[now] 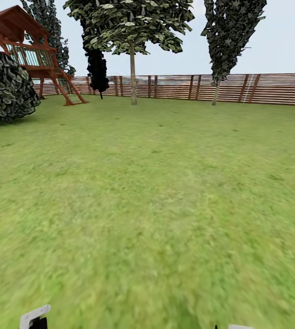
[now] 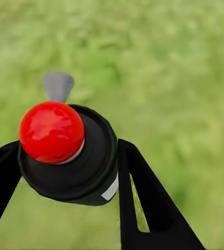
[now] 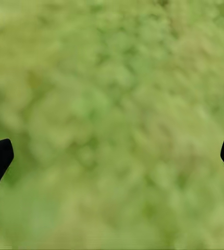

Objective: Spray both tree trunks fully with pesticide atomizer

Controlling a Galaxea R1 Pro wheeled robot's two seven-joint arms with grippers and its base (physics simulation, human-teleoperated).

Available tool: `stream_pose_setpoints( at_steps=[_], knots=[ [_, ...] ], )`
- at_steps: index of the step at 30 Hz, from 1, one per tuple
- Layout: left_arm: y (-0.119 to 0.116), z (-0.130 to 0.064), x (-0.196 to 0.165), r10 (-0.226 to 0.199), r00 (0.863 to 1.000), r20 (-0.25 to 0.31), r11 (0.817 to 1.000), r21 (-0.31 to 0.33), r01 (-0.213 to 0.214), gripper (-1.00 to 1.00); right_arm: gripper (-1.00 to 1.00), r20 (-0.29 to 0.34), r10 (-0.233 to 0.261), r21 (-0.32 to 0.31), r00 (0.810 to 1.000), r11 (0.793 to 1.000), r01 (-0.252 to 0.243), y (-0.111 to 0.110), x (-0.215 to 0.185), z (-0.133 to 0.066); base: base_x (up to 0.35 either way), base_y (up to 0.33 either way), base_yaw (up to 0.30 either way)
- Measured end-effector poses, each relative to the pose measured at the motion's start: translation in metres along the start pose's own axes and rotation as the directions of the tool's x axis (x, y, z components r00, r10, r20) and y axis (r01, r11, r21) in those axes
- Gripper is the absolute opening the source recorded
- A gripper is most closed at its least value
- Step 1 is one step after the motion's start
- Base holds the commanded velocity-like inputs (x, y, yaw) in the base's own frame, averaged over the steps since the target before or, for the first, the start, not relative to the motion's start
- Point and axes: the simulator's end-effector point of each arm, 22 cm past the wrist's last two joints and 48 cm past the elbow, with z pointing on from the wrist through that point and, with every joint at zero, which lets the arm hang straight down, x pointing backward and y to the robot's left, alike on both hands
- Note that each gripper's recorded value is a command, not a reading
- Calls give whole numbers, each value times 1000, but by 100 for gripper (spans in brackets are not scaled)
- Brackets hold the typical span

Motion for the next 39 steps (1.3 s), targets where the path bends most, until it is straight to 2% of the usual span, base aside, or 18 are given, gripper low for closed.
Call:
stream_pose_setpoints(
  at_steps=[39],
  knots=[
    [-1,0,1,0,1000,-2,1000,1,0,-100,100,0,0,0,1000,1000,0,0,0,0,338,0,0]
  ],
)
